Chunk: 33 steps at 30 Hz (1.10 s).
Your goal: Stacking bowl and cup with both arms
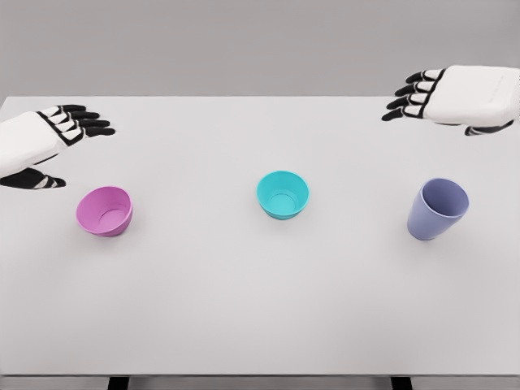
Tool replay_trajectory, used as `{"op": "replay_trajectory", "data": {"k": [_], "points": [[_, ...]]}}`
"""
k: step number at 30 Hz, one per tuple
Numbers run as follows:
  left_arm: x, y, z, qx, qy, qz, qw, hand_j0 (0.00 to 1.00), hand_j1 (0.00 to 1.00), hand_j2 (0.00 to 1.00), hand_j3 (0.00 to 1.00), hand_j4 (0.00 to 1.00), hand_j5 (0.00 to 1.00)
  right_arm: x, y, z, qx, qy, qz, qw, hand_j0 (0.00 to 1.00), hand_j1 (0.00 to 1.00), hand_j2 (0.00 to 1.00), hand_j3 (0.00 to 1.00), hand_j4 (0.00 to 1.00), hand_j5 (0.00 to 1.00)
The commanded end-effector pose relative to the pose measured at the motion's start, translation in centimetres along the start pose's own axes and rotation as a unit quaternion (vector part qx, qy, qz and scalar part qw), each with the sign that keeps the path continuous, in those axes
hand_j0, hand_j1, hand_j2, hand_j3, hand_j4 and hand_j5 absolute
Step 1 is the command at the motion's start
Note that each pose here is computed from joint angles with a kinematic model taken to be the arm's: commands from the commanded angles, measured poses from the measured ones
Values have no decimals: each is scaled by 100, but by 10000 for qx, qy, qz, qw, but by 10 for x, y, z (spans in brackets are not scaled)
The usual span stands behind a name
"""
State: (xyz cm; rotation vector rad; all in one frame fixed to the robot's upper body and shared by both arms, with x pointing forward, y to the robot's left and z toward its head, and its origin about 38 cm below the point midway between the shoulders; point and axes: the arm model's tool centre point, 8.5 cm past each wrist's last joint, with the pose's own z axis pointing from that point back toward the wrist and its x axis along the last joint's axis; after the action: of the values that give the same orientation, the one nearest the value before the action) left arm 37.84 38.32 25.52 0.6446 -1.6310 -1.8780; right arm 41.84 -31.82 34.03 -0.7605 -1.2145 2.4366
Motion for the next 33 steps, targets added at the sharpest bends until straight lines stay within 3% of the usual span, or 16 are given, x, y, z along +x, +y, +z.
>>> {"op": "replay_trajectory", "data": {"k": [1,5,8,10,13,15,16,19,21,23,28,31,33], "points": [[-3,1,3,-23,46,0,10000,100,100,100,100,100,100,5,-3,-2,-25,-70,65,10000,100,100,100,100,100,100],[-3,6,3,16,49,-76,10000,100,100,100,100,100,100,5,-5,1,-47,-61,50,10000,100,100,100,100,100,100],[-2,4,1,-136,36,-7,9999,100,100,100,100,100,100,3,-5,4,-45,-25,50,10000,100,100,100,100,100,100],[-7,28,6,-507,126,-229,9984,100,100,100,100,100,100,-3,-8,12,-125,109,41,9999,100,100,100,100,100,100],[-2,27,11,-1193,-145,392,9920,100,100,100,100,100,100,-2,-9,13,-201,131,18,9997,100,100,100,100,100,100],[34,40,1,-940,-836,575,9904,100,100,100,100,100,100,-3,-6,16,-236,161,-38,9996,100,100,100,100,100,100],[42,42,-2,-892,-986,594,9893,100,100,100,100,100,100,-1,-2,14,-255,141,-100,9995,100,100,100,100,100,100],[42,45,-6,-795,-923,748,9897,100,100,100,100,100,100,6,12,5,-219,3,-302,9993,100,100,100,100,100,100],[29,36,-10,-963,-230,1205,9878,100,100,100,100,100,100,8,13,3,-221,-25,-309,9993,100,100,100,100,100,100],[28,26,-14,-1216,-59,1135,9860,100,100,100,100,100,100,13,22,-2,-159,-102,-406,9990,100,100,100,100,100,100],[41,9,-50,-1921,-264,1141,9744,100,100,100,100,100,100,28,25,-29,-361,-398,-589,9968,100,100,100,100,100,100],[50,12,-62,-2098,-519,1245,9684,100,100,100,100,100,100,28,23,-29,-401,-401,-579,9967,100,100,100,100,100,100],[51,18,-65,-2052,-581,1422,9666,100,100,100,100,100,100,27,21,-29,-414,-382,-562,9968,100,100,100,100,100,100]]}}
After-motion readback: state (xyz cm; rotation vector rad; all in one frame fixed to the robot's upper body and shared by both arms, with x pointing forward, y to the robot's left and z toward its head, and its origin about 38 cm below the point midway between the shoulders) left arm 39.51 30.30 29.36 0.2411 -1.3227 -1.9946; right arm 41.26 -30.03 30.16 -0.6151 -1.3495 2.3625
